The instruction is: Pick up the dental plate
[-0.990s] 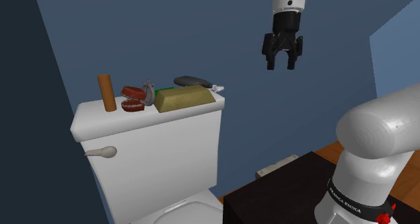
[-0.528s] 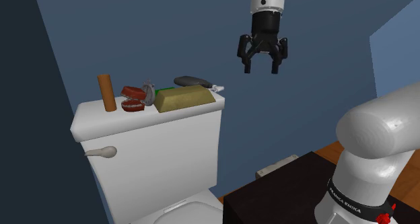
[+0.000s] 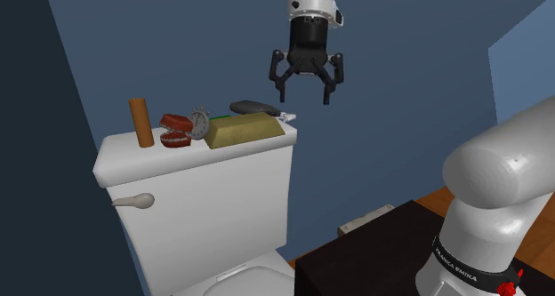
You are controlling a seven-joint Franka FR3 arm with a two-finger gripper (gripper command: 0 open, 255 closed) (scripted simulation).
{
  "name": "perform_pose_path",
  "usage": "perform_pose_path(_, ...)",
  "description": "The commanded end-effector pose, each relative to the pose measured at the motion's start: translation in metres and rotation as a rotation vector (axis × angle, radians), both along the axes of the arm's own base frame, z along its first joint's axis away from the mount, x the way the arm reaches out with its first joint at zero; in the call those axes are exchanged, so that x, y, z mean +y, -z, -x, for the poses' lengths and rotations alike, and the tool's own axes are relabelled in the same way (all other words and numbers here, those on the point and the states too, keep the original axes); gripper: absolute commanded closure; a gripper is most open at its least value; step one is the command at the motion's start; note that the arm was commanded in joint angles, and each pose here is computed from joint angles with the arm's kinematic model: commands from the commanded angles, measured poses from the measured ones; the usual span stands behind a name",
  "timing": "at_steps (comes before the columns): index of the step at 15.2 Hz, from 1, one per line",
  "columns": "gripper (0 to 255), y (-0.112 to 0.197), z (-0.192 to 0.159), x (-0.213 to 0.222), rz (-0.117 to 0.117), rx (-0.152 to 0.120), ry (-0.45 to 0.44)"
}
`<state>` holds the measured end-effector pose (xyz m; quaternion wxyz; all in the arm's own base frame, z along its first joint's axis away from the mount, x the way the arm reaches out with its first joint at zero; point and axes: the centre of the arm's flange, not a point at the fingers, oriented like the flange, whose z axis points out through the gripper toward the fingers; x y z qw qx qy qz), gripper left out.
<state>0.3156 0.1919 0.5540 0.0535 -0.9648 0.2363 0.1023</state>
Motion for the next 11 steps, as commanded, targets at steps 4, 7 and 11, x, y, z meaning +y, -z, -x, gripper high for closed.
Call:
perform_pose_path(4,0,0.005,-0.029,0.058,-0.002,0.041,0.16)
perform_pose_path(7,0,0.009,-0.05,0.089,-0.002,0.064,0.253)
perform_pose_path(11,0,0.014,-0.081,0.128,-0.003,0.095,0.377)
